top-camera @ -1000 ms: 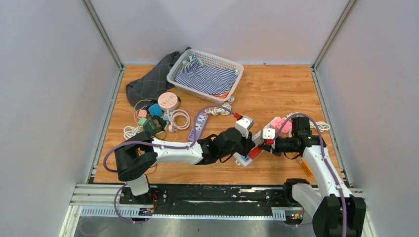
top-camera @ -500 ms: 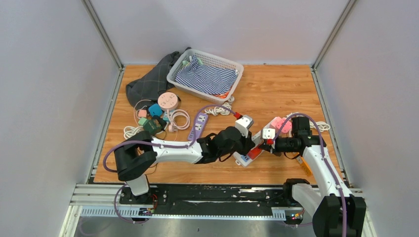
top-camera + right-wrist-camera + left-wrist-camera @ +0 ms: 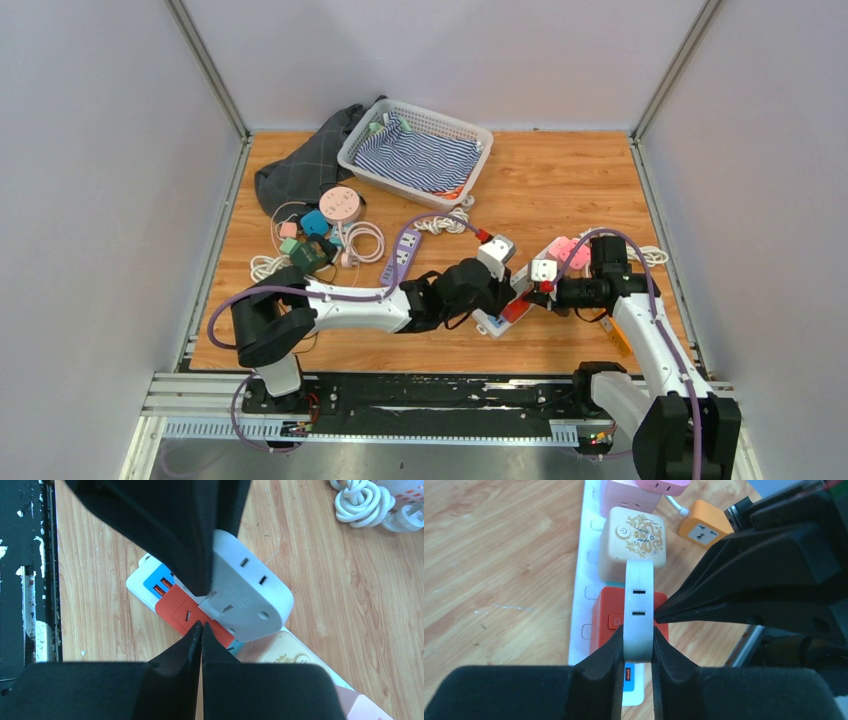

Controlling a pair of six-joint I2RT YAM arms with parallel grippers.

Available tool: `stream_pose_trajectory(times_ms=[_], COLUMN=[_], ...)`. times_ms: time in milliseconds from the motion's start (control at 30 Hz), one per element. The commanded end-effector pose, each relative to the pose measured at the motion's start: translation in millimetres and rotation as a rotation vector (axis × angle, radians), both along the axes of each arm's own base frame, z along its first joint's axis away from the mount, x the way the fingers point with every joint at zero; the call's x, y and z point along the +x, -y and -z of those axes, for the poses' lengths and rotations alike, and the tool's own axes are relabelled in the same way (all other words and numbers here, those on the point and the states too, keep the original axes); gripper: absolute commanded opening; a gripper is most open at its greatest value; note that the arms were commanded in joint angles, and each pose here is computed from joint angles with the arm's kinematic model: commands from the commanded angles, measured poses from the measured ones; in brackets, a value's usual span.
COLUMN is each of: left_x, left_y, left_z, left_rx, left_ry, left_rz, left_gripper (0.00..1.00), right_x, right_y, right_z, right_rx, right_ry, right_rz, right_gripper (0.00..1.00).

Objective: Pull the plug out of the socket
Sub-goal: Remove the plug from the socket.

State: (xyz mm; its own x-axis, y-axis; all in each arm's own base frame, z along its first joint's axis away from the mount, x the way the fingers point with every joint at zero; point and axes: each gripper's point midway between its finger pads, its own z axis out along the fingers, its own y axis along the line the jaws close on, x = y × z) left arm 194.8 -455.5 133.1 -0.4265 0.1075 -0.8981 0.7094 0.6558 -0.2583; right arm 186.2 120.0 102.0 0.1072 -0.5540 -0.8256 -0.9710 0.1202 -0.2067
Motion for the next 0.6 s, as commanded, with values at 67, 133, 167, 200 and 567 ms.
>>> stream_pose_trajectory(times_ms=[67, 133, 167, 200, 567], left_x=[29, 32, 34, 28, 26], left_y=[-5, -14, -20, -22, -13], left_z=[-14, -18, -18, -17, -19], left_rx=[-0.054, 0.002, 0.048, 0.083, -0.051], left_ry=[-0.083, 0.019, 0.083, 0.126, -0.054], left_rz=[-0.029, -0.086, -0.125, -0.141, -0.111], left_gripper=[0.0, 0.0, 0.0, 0.0, 0.0], right_x=[-36, -37, -37, -38, -38], right_y=[17, 17, 17, 17, 17], right_z=[40, 40, 40, 40, 40], right_rx=[-0.157, -0.159, -0.16, -0.161, -0.163], right_ry=[-0.203, -0.208, -0.206, -0.203, -0.208], right_rz=[0.009, 0.005, 0.005, 0.006, 0.006], right_gripper=[0.05, 0.04, 0.04, 0.04, 0.05])
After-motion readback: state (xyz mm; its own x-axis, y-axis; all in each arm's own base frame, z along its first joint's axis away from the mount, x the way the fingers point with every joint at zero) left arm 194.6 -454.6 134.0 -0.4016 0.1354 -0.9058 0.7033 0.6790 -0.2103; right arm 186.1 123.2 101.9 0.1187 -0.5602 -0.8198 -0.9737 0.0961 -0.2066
